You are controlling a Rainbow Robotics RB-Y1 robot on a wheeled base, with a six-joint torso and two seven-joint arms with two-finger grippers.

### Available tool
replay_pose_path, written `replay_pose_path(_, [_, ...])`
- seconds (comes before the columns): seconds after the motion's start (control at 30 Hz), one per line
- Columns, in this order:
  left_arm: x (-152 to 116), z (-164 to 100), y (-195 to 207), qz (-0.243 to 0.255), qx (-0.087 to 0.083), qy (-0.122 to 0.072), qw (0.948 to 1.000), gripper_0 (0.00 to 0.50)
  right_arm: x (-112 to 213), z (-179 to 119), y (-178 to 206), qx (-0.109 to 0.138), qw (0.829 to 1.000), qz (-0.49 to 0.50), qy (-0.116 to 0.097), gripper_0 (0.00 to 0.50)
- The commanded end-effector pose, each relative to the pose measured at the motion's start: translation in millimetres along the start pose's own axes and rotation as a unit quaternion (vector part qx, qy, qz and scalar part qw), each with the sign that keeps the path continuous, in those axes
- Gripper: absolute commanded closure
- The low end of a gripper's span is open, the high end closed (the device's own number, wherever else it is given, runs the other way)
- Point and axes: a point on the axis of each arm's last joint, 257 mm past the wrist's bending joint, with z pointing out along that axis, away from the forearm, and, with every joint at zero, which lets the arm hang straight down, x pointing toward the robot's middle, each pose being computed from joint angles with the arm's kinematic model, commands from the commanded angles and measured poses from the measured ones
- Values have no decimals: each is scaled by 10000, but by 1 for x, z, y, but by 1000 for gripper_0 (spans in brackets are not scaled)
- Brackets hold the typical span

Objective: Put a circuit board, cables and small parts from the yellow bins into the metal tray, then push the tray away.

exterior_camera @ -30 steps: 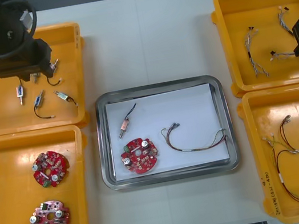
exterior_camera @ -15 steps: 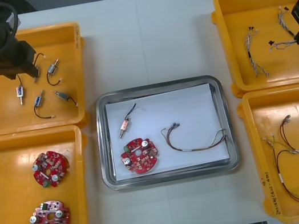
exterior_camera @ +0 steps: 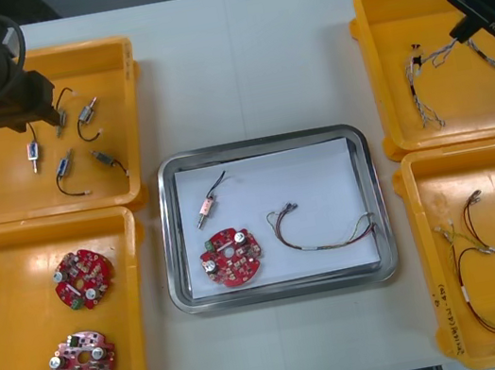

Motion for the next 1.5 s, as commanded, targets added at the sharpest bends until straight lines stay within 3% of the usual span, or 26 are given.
replay_pose_path(0.03, [-20,-12,28,229,-172,-343,9990,0,16,-9,-2,119,9897,-1425,-100,500])
replay_pose_path(0.2, [-17,-2,36,243,-217,-364,9988,0,41,-11,10,-2,9689,-2475,59,500])
replay_pose_path(0.4, [-12,18,45,307,-281,-467,9980,0,66,-15,22,-152,9242,-3814,121,500])
replay_pose_path(0.6, [-5,35,54,464,-446,-493,9967,0,91,-7,24,15,8582,-5132,99,500])
replay_pose_path(0.73, [-4,43,59,507,-527,-566,9957,0,107,5,33,-77,8202,-5719,116,500])
replay_pose_path(1.07, [1,58,70,617,-727,-649,9933,0,158,35,70,-497,6946,-7176,-96,500])
replay_pose_path(1.4, [1,67,76,673,-765,-794,9916,0,203,66,79,-486,5482,-8347,-206,500])
replay_pose_path(1.5, [2,70,77,787,-894,-777,9898,0,213,76,75,-479,5096,-8589,-139,500])
